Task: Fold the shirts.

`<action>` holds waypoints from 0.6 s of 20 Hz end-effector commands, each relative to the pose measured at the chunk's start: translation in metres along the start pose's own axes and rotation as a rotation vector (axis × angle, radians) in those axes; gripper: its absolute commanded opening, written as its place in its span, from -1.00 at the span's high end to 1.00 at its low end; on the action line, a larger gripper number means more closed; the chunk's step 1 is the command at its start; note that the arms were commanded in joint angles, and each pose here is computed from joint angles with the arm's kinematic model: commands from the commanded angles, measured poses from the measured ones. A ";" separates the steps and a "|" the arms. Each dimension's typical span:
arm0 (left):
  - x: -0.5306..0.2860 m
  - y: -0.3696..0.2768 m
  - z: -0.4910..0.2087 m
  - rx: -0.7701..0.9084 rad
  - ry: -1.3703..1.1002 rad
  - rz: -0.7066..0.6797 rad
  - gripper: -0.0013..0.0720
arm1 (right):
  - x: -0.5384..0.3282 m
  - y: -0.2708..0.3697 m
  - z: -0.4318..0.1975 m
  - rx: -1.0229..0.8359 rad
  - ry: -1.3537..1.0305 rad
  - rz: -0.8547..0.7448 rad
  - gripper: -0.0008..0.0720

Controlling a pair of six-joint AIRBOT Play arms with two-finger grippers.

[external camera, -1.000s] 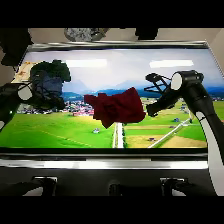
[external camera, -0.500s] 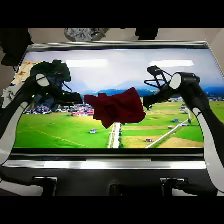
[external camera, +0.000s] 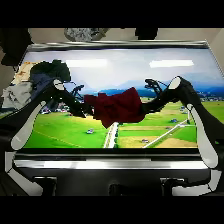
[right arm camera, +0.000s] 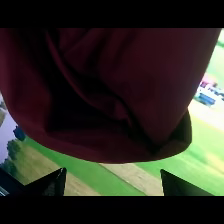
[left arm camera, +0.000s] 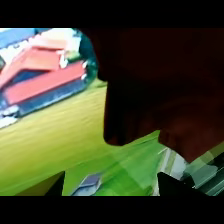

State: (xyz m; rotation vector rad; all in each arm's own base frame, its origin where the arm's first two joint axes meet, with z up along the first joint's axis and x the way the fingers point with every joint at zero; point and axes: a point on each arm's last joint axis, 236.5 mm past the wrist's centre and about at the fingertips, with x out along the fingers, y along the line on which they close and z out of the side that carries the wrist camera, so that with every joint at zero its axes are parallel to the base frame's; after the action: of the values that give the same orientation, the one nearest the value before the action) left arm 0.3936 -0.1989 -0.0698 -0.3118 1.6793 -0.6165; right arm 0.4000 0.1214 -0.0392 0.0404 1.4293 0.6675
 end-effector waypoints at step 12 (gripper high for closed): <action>0.034 -0.001 0.032 -0.013 -0.103 0.025 0.26 | 0.009 -0.009 -0.002 -0.005 0.014 -0.008 -0.97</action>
State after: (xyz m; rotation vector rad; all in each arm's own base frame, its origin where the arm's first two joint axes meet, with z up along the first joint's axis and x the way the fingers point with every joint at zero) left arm 0.4103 -0.2238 -0.0957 -0.3130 1.6065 -0.5905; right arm 0.4019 0.1209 -0.0495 0.0415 1.4377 0.6748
